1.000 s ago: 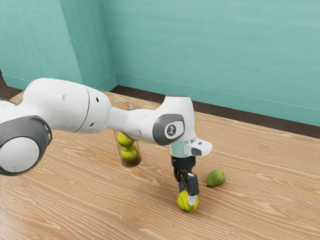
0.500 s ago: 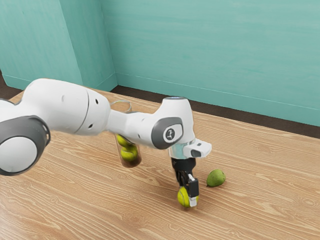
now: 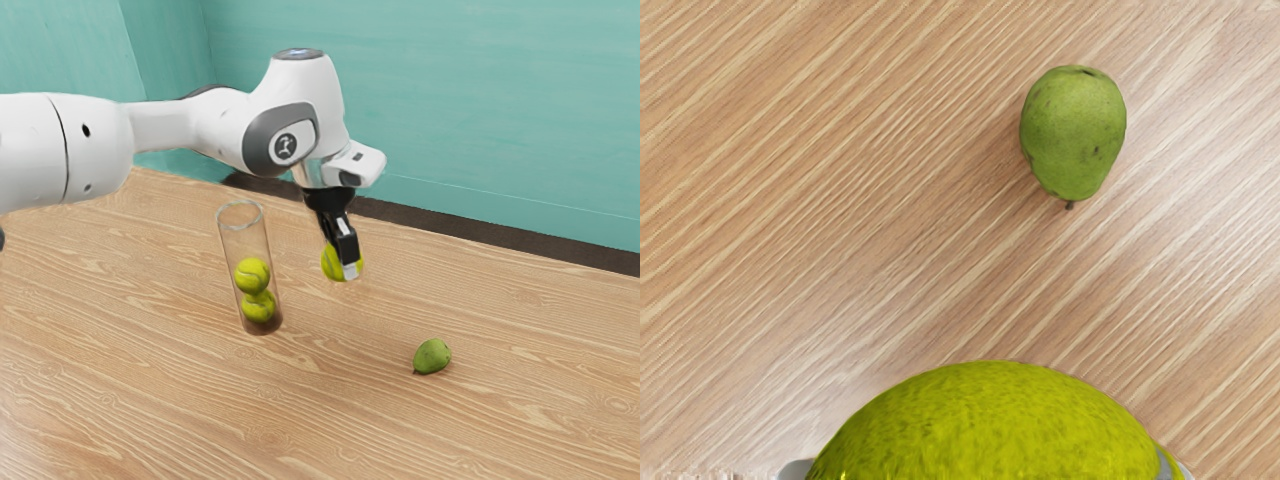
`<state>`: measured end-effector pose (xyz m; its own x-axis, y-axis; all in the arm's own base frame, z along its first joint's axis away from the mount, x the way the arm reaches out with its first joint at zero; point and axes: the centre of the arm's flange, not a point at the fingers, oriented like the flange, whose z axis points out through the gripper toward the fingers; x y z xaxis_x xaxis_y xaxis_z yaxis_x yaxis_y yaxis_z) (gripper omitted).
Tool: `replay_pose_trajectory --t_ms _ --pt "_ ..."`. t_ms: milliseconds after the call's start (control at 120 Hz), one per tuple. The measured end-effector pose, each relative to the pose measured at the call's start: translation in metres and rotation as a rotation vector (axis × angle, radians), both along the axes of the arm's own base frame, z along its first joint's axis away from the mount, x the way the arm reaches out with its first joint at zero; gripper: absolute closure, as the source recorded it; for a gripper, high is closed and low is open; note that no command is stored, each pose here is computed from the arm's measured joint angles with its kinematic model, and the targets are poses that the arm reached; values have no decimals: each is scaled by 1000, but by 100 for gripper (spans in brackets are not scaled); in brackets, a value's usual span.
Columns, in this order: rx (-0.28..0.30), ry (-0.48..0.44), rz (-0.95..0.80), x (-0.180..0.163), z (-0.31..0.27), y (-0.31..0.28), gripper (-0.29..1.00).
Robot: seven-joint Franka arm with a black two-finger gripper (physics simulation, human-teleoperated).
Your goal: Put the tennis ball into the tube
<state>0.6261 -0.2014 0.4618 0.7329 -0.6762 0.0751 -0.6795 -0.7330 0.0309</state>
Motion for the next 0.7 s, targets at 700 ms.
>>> replay_pose_trajectory --t_ms 700 --pt "162 69 216 7 92 163 41"
